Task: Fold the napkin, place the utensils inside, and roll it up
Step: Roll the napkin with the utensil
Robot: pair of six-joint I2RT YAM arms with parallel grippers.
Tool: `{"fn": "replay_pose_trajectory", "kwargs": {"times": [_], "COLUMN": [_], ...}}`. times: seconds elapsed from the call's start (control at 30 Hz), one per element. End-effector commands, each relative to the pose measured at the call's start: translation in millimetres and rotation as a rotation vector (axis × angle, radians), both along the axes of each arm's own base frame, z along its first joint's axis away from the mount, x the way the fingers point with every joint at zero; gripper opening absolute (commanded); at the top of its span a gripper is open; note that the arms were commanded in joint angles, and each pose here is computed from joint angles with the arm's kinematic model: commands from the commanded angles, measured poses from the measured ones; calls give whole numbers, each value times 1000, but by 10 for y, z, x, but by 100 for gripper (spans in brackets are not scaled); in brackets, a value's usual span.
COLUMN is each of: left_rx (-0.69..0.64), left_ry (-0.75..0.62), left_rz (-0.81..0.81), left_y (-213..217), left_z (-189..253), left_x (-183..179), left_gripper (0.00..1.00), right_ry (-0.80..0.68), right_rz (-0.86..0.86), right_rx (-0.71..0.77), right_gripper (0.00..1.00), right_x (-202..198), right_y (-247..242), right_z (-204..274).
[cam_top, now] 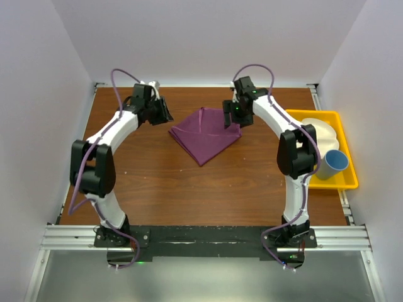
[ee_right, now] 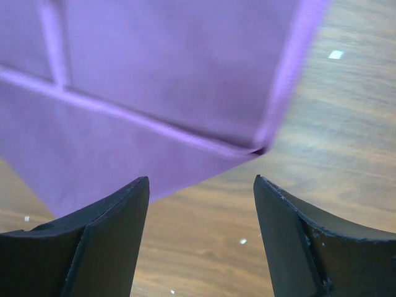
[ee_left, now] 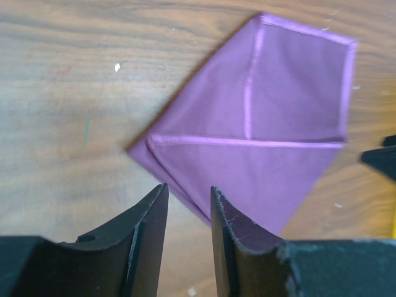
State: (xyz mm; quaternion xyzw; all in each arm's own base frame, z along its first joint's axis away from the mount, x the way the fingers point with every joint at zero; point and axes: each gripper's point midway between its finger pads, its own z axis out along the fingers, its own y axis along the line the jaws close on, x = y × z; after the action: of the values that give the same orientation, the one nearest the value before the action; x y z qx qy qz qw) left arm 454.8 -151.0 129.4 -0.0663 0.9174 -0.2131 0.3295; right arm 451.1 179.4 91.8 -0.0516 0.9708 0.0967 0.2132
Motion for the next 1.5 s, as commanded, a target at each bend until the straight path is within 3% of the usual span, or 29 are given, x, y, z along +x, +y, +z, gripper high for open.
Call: {"fn": "replay_pose_trajectory", "kwargs": {"times": [0.0,0.27,0.47,0.77,0.97,1.47], "left_rx": [-83,-197,-201,-226,-231,-220], "left_ry": [33,66,72,95,92,112], "left_rz": [140,241,255,246,239,225], "left_y": [199,394,457,422,405,389], "left_z": [162,65,41,-36,-13,-82], "left_x": [-363,-947,-1196,-1334,-1293,-1212], "left_gripper": [40,43,43,42,42,42], "right_ry": [-164,-244,-265,-229,-206,-151], "right_rz": [167,450,590,657,685,679], "right_rx": [-104,-295,-251,-223,-210,-195], "right_gripper": [73,69,66,59,67,68], "right_x": [-146,-506,-729,-753,-751,-728], "right_y": [466,1343,1787,1932,1998,1980], "right_z": [514,285,154,-115,-250,-530]}}
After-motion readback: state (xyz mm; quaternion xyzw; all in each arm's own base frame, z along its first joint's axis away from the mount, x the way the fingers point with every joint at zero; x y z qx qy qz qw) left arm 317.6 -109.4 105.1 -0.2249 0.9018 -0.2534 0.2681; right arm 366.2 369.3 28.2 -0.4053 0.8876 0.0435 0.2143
